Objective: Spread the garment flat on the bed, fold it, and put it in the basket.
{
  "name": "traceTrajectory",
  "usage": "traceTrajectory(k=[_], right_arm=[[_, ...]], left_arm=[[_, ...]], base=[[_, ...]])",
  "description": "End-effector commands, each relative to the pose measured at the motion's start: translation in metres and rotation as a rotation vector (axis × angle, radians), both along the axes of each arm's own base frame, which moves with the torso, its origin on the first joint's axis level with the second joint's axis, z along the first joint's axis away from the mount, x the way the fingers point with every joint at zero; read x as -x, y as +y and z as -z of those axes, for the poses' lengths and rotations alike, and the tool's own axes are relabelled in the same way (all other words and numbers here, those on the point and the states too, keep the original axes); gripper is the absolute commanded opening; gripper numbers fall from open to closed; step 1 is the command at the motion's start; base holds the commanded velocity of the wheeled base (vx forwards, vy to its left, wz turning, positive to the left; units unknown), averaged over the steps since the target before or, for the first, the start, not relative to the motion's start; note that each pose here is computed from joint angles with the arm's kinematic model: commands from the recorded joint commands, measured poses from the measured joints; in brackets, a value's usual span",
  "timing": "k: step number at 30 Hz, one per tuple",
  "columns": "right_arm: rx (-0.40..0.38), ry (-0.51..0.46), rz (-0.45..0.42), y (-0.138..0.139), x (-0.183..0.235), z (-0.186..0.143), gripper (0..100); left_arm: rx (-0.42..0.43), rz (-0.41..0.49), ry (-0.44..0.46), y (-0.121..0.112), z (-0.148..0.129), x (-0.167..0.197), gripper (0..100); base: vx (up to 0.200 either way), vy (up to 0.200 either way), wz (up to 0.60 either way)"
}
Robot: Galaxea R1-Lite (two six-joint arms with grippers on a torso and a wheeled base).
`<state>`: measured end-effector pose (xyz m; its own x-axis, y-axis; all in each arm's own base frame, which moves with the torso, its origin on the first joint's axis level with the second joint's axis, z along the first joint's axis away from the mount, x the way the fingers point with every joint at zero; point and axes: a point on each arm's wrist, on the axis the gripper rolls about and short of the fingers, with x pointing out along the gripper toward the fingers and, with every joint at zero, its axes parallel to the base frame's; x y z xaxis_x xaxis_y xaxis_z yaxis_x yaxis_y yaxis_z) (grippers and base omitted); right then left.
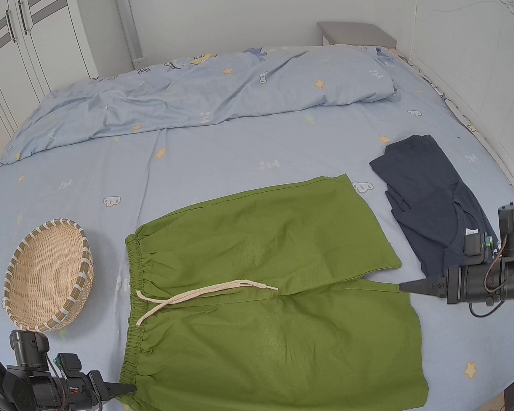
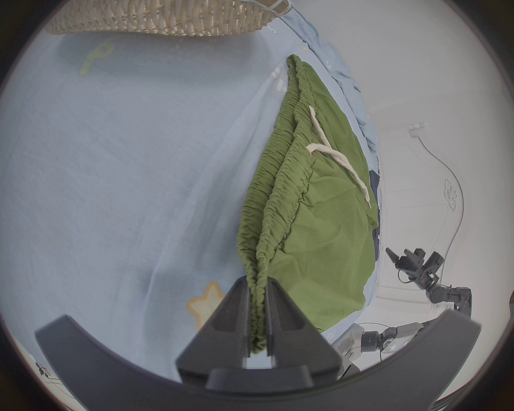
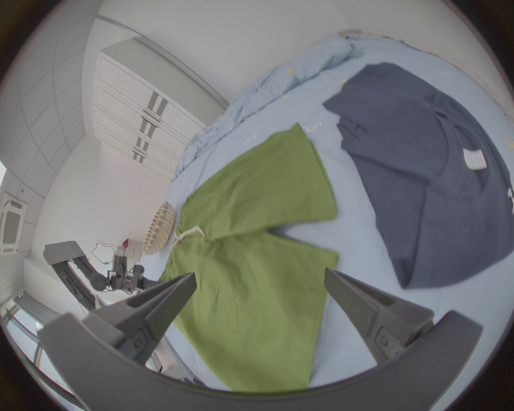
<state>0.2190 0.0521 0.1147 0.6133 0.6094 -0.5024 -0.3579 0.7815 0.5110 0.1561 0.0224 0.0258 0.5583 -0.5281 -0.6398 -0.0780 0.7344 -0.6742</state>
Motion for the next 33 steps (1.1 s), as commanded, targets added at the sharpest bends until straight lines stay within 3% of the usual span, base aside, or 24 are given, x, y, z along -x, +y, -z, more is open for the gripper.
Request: traceTrajectory(k=[1,6,11,26,33], right_arm=[[0.014,0.060,0.000,-0.005,0.025,0.013,100],[0.036,0.180,-0.022,-0.010,0.066,0.039,100],[0.071,0.290,-0.115,-0.005,0.095,0.059,100],[0.196,0.532,-0.251,0.005,0.098,0.102,100],[0.156,0.534,-0.289,0.008,0.096,0.104,100]], left_arm=[[0.006,-0.007,0.023,0.000,0.002,0.005,0],[0.004,-0.009,0.016,0.000,0.002,0.005,0],[0.003,-0.009,0.013,0.000,0.001,0.004,0],[0.001,-0.010,0.004,0.001,0.001,0.003,0],[0.002,-0.007,0.003,0.001,0.001,0.003,0]], base=[[0.000,0.000,0.00],[0.000,0.000,0.00],[0.000,0.000,0.00],[0.000,0.000,0.00],[0.000,0.000,0.00]])
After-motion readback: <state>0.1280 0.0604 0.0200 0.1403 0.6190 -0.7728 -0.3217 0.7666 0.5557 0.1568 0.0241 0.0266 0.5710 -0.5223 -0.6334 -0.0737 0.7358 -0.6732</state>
